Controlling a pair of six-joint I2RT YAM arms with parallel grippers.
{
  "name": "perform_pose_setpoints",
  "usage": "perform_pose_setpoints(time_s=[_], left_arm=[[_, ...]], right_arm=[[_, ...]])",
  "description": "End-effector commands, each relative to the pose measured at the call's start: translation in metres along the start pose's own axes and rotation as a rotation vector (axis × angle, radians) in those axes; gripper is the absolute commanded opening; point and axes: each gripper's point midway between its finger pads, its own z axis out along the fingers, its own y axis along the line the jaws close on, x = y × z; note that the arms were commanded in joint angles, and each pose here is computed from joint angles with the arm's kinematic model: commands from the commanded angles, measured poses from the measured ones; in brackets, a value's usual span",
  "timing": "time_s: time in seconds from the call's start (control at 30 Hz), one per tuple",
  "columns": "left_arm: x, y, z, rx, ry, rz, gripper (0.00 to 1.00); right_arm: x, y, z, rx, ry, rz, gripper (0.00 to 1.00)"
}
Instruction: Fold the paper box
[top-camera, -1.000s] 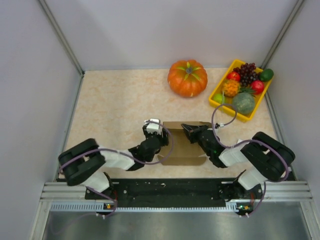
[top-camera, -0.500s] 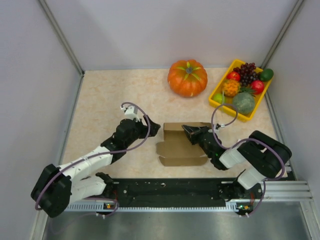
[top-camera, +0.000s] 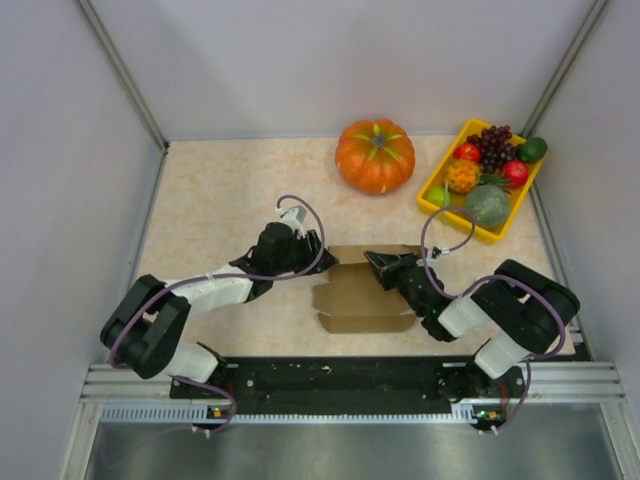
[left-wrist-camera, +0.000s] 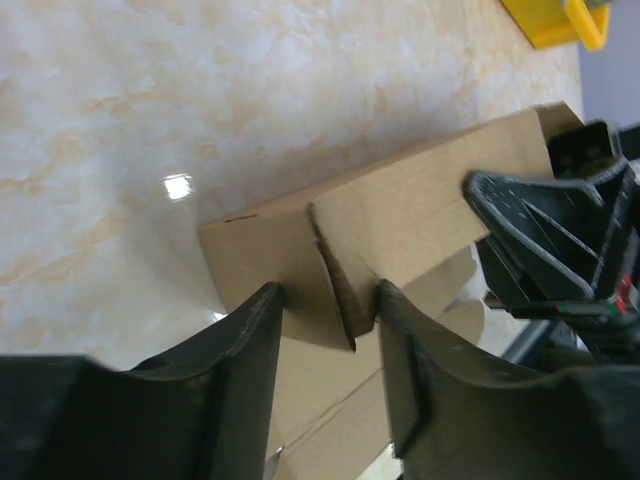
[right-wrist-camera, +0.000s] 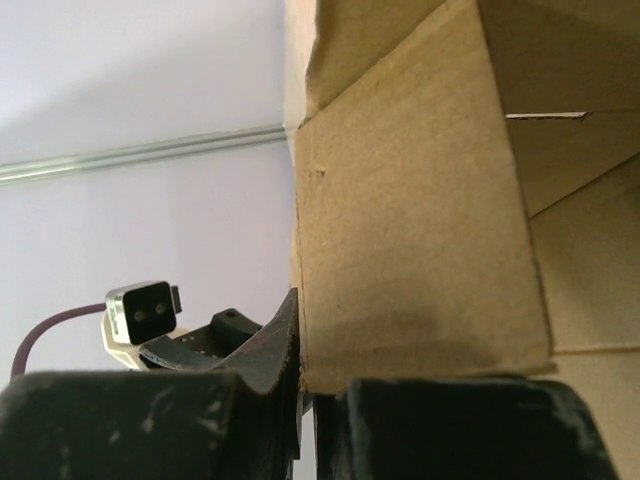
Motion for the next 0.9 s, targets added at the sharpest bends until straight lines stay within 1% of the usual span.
perform_pose_setpoints(time_s=[0.0,0.07,0.13,0.17,0.2,0.23,0.27,0.3,0.33,0.37,0.4,0.43,0.47,0.5,0.53,0.57,0.6,0.63,0.7,0.73,0.77,0.8,0.83,0.87], left_arm=[[-0.008,0.022,0.007,-0.046,-0.050,-0.007,0.40],[-0.005,0.025,0.009,-0.029,-0.045,-0.017,0.36],[-0.002,0.025,0.005,-0.010,-0.043,-0.021,0.38],[-0.003,0.021,0.003,0.003,-0.051,-0.020,0.41],[-0.003,0.020,0.000,0.008,-0.052,-0.016,0.53],[-0.008,0.013,-0.005,0.025,-0.065,-0.005,0.57],[-0.006,0.015,-0.010,0.007,-0.049,0.009,0.62],[-0.010,0.016,-0.013,-0.015,-0.061,0.021,0.66],[-0.019,0.011,-0.022,-0.018,-0.089,0.042,0.77],[-0.014,0.019,-0.028,-0.062,-0.065,0.074,0.82],[-0.021,0.019,-0.033,-0.086,-0.084,0.101,0.88],[-0.026,0.016,-0.040,-0.089,-0.094,0.127,0.91],[-0.026,0.018,-0.043,-0.105,-0.083,0.167,0.91],[-0.024,0.019,-0.048,-0.119,-0.063,0.179,0.91],[-0.023,0.015,-0.051,-0.103,-0.057,0.198,0.90],[-0.023,0.015,-0.053,-0.099,-0.053,0.222,0.87],[-0.023,0.012,-0.055,-0.089,-0.053,0.227,0.86],[-0.023,0.007,-0.057,-0.065,-0.051,0.234,0.85],[-0.021,0.001,-0.059,-0.042,-0.047,0.243,0.82],[-0.019,-0.004,-0.060,-0.026,-0.048,0.271,0.79],[-0.020,-0.004,-0.060,-0.037,-0.066,0.299,0.69],[-0.017,-0.001,-0.059,-0.069,-0.078,0.326,0.66],[-0.010,-0.011,-0.057,-0.056,-0.091,0.401,0.65],[-0.012,0.000,-0.055,-0.135,-0.145,0.434,0.64]], right_arm=[[0.007,-0.014,-0.004,0.031,0.036,-0.071,0.00],[0.008,-0.015,-0.004,0.034,0.041,-0.076,0.00],[0.008,-0.013,-0.005,0.027,0.044,-0.078,0.00],[0.009,-0.013,-0.005,0.025,0.048,-0.088,0.00],[0.009,-0.012,-0.005,0.022,0.049,-0.096,0.03],[0.012,-0.009,-0.006,0.014,0.068,-0.105,0.06],[0.012,-0.007,-0.006,0.007,0.078,-0.134,0.11],[0.014,-0.007,-0.007,0.005,0.093,-0.159,0.23],[0.020,-0.007,-0.010,0.000,0.139,-0.187,0.28],[0.017,0.000,-0.011,-0.026,0.148,-0.251,0.34],[0.018,-0.001,-0.013,-0.024,0.173,-0.283,0.48],[0.022,-0.013,-0.019,0.023,0.222,-0.325,0.55],[0.020,-0.002,-0.023,-0.010,0.225,-0.391,0.63],[0.021,-0.004,-0.027,0.014,0.245,-0.427,0.74],[0.023,-0.024,-0.035,0.107,0.302,-0.476,0.79],[0.026,-0.006,-0.038,0.065,0.325,-0.577,0.82],[0.028,-0.008,-0.044,0.087,0.364,-0.629,0.87],[0.028,-0.031,-0.058,0.175,0.440,-0.711,0.88],[0.031,-0.014,-0.073,0.121,0.490,-0.781,0.89],[0.026,-0.018,-0.083,0.140,0.509,-0.846,0.89],[0.019,-0.028,-0.097,0.215,0.527,-0.874,0.89],[0.012,-0.011,-0.107,0.174,0.494,-0.909,0.89],[-0.002,-0.005,-0.110,0.191,0.431,-0.957,0.89],[-0.013,-0.002,-0.121,0.245,0.403,-0.976,0.90]])
